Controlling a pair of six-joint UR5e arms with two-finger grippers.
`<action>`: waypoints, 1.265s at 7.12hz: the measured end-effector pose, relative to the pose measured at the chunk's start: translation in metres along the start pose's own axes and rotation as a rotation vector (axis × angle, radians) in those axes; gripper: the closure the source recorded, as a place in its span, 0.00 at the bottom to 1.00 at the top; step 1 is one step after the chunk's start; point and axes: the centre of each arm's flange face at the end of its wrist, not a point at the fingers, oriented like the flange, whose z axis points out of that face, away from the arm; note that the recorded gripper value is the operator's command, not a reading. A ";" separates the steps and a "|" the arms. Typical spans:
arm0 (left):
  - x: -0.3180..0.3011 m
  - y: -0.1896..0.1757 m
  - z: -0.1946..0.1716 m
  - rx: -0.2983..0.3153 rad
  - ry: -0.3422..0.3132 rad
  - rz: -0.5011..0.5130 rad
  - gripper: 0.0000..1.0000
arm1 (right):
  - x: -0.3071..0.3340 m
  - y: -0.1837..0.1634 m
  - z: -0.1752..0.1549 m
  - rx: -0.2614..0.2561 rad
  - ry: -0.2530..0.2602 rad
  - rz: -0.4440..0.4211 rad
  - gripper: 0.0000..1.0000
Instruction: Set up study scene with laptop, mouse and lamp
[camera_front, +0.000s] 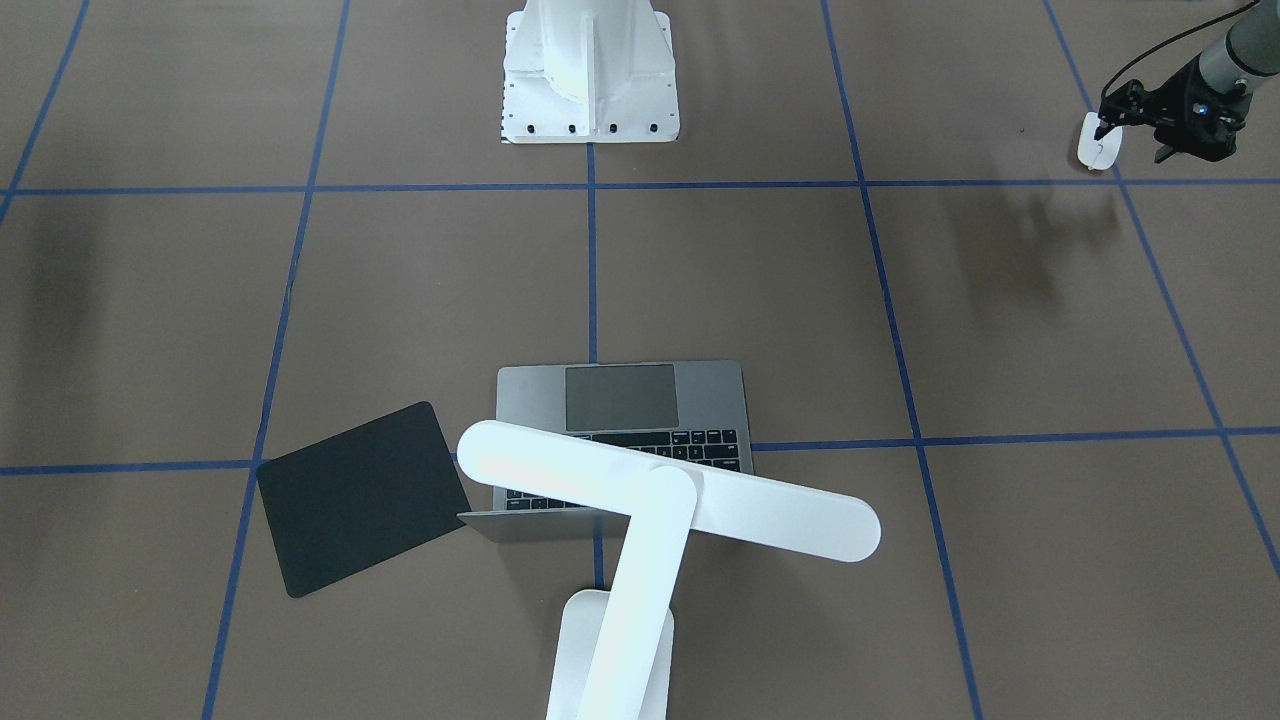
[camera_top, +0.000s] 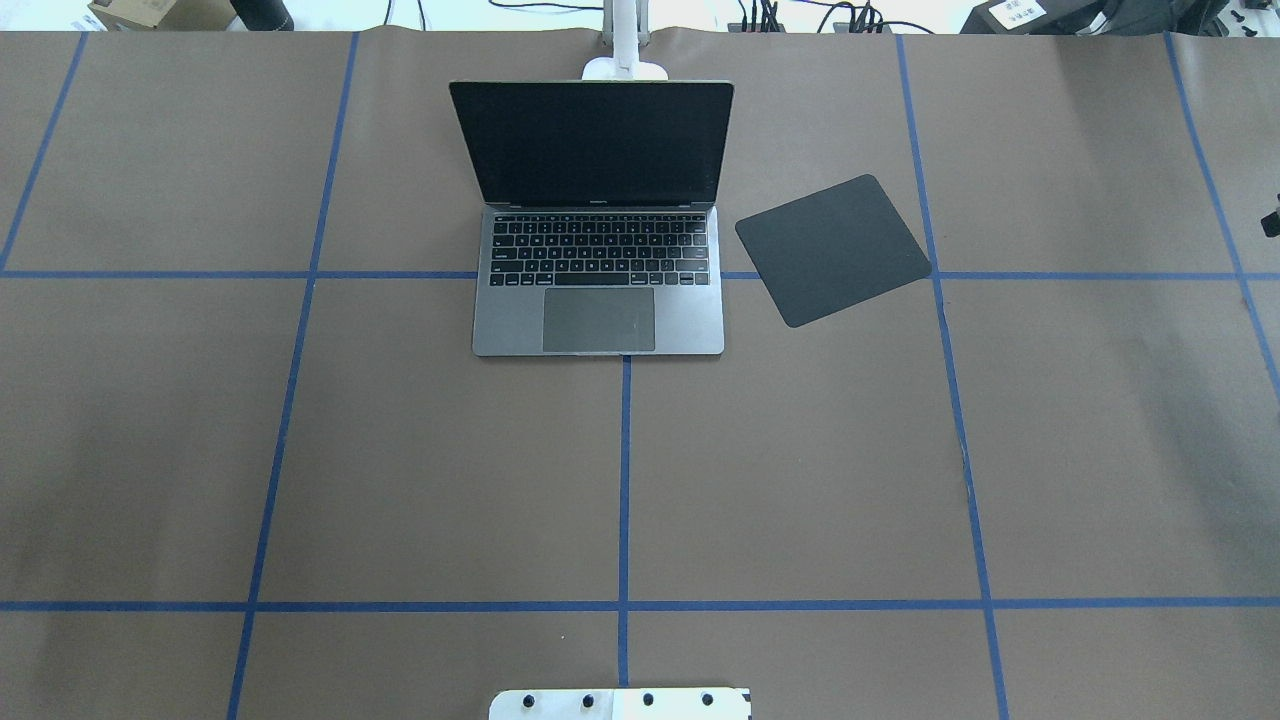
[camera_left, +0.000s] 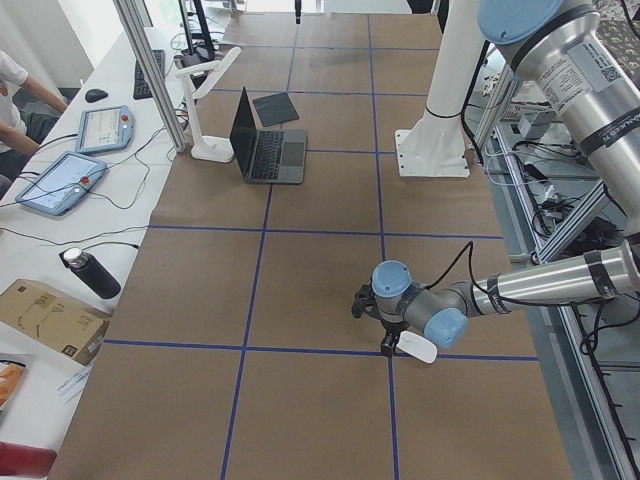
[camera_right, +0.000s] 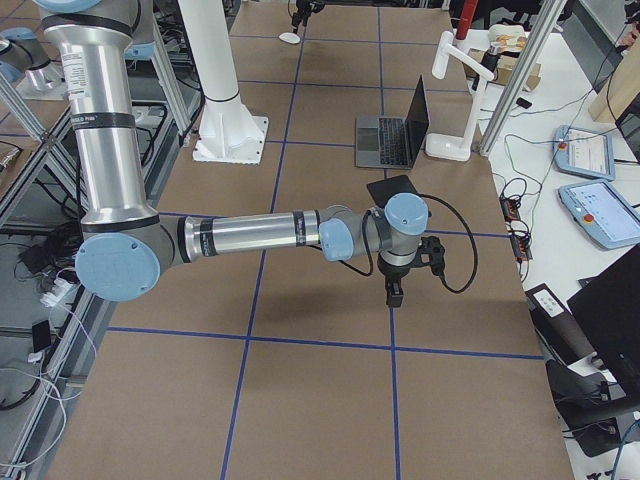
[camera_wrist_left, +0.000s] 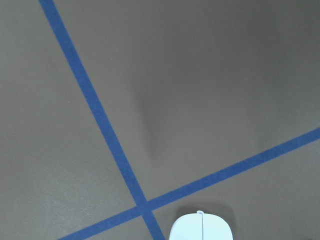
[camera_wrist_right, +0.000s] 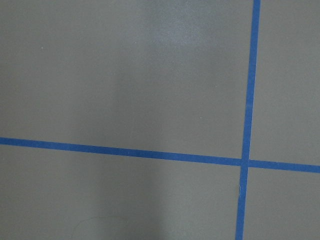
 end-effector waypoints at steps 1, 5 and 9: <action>-0.001 0.002 0.005 -0.017 0.000 0.001 0.00 | -0.002 0.000 0.002 -0.005 0.000 -0.002 0.02; 0.006 0.003 0.022 -0.072 0.006 -0.011 0.00 | -0.006 -0.002 0.007 -0.016 0.003 -0.007 0.02; 0.013 0.001 0.033 -0.102 0.007 0.018 0.10 | -0.008 -0.003 0.011 -0.024 0.004 -0.007 0.02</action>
